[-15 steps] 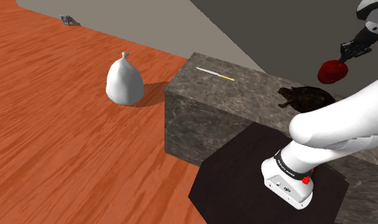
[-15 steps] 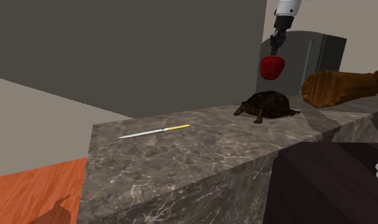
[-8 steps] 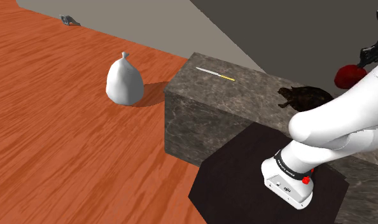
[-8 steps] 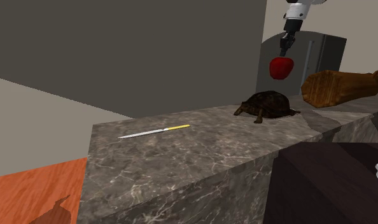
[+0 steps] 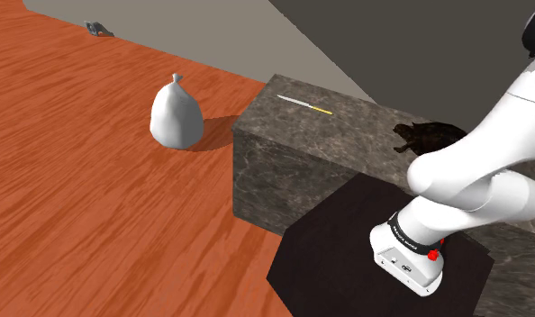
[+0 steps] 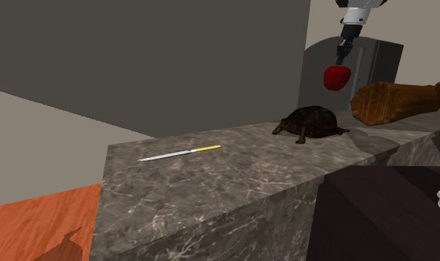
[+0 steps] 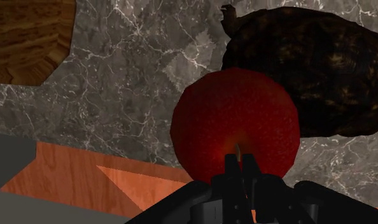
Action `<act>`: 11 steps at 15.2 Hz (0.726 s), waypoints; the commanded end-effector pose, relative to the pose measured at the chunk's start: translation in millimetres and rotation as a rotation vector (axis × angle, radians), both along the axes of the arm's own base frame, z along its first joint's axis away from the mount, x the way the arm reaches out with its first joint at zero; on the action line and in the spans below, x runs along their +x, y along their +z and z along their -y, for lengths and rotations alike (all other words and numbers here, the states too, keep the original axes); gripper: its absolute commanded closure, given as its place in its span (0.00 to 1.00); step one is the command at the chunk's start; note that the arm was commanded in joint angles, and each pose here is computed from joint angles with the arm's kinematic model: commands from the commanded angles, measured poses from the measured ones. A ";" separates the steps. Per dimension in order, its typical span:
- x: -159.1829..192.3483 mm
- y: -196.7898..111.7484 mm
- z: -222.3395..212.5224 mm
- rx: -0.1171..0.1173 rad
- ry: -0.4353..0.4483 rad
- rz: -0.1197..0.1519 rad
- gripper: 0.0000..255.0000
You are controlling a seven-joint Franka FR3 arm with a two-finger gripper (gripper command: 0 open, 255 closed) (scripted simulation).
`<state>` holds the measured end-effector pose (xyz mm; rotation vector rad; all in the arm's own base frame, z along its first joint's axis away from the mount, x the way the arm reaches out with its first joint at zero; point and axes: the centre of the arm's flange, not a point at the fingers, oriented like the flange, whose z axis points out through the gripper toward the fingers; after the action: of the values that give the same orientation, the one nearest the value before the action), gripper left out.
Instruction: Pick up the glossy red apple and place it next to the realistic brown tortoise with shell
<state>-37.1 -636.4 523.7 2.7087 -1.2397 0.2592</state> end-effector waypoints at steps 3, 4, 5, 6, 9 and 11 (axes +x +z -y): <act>-45.6 -3.4 30.9 -0.001 0.003 0.002 1.00; -56.5 -3.4 38.4 -0.001 0.003 0.002 1.00; -67.3 -3.4 45.9 -0.001 0.003 0.002 1.00; -78.2 -3.4 53.4 -0.001 0.003 0.002 1.00; -110.8 -3.4 75.8 -0.001 0.003 0.002 1.00; -132.6 -3.4 90.8 -0.001 0.003 0.002 1.00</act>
<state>-159.3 -719.3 520.7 2.7072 -1.2385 0.2598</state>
